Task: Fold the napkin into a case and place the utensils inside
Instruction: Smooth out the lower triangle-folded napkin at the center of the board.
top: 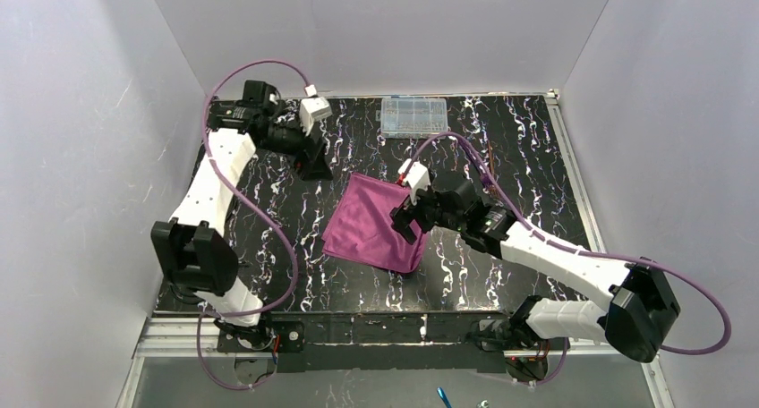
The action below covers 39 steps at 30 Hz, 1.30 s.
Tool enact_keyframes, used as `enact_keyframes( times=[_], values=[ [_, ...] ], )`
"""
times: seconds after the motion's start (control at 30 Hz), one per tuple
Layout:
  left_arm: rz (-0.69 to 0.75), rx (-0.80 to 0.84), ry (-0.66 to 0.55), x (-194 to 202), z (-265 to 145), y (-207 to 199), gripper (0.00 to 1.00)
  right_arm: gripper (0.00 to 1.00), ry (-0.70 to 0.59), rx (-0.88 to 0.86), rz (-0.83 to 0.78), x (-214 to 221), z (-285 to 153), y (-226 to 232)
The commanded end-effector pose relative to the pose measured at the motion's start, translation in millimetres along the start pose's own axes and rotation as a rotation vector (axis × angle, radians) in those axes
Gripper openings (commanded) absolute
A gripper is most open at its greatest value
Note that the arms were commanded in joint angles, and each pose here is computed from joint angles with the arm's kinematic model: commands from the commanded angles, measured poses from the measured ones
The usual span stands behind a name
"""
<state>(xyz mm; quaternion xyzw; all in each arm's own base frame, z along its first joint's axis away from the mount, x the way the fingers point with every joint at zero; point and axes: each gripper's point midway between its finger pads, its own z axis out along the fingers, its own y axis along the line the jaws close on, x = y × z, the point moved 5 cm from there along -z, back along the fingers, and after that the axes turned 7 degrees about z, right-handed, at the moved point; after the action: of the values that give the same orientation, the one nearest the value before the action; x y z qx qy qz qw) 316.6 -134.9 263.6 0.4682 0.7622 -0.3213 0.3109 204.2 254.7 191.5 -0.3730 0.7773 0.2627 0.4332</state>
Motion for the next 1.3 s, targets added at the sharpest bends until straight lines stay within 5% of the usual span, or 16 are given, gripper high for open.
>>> enact_keyframes(
  times=[0.0,0.1,0.37,0.53,0.87,1.27],
  values=[
    [0.272,0.086,0.034,27,-6,-23,0.82,0.99,-0.078,0.159,-0.023,-12,-13,-22],
    [0.466,0.118,0.045,47,-10,-41,0.98,0.99,-0.068,0.151,-0.019,-14,-15,-21],
    [0.821,0.159,0.040,80,3,-53,0.98,0.99,0.244,0.013,-0.361,21,-11,-10],
    [0.975,0.252,0.121,112,27,-50,0.99,0.99,0.250,-0.016,-0.406,37,-6,-4],
    [1.043,0.358,0.230,150,71,-43,0.77,0.96,0.259,-0.150,-0.314,81,19,23],
    [1.038,0.448,0.315,171,92,-30,0.77,0.99,0.281,-0.179,-0.331,105,21,37]
  ],
)
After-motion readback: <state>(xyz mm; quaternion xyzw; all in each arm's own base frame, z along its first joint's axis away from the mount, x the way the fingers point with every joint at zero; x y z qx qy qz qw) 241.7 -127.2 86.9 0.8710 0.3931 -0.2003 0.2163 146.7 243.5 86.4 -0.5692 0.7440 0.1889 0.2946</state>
